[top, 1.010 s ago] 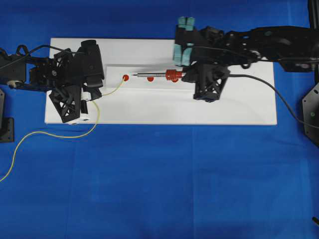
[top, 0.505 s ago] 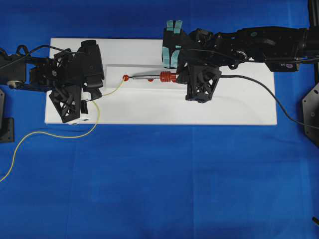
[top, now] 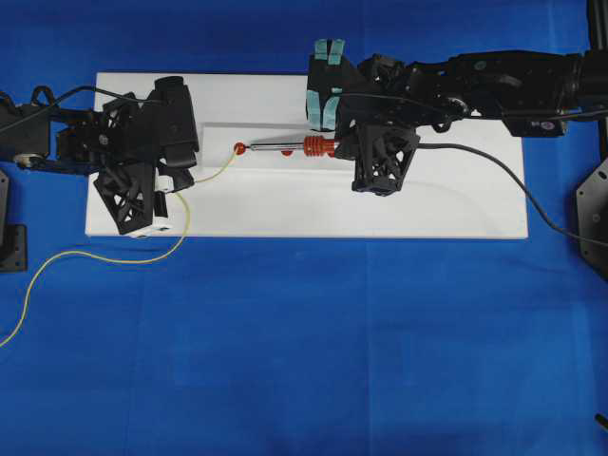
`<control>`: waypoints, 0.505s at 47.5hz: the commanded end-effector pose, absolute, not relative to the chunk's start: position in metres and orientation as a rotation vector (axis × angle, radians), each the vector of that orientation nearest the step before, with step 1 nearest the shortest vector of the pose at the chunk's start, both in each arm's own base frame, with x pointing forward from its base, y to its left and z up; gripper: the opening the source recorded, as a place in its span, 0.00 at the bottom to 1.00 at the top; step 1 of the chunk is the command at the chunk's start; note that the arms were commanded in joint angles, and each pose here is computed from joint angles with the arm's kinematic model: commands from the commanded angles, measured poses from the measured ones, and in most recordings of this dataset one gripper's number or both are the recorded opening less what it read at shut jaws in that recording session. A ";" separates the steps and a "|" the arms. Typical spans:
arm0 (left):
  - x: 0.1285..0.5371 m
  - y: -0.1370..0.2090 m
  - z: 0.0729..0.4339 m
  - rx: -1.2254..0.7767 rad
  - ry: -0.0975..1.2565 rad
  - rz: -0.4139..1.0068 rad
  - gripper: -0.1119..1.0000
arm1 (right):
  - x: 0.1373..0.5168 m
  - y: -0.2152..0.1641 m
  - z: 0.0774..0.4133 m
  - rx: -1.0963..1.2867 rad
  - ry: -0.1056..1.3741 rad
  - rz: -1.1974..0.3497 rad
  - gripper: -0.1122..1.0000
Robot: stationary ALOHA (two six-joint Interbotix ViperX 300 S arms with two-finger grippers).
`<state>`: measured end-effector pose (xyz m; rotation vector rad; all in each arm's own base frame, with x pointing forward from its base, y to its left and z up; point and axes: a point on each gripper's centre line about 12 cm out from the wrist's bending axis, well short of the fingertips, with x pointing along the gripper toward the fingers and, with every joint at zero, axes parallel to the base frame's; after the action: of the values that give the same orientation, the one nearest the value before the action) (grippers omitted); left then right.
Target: Touch the tip of the soldering iron to the tip of the solder at the mark.
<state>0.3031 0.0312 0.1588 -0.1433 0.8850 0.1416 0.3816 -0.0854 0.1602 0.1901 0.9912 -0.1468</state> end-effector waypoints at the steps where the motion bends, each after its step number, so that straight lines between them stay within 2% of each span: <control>1: 0.307 0.032 0.166 -0.142 0.859 0.141 0.13 | 0.388 -0.087 0.172 0.184 0.953 -0.148 0.16; 24: 0.307 0.032 0.166 -0.142 0.860 0.142 0.13 | 0.387 -0.087 0.172 0.182 0.955 -0.148 0.16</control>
<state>0.3031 0.0311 0.1583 -0.1449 0.8864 0.1419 0.3816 -0.0854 0.1602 0.1901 0.9912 -0.1468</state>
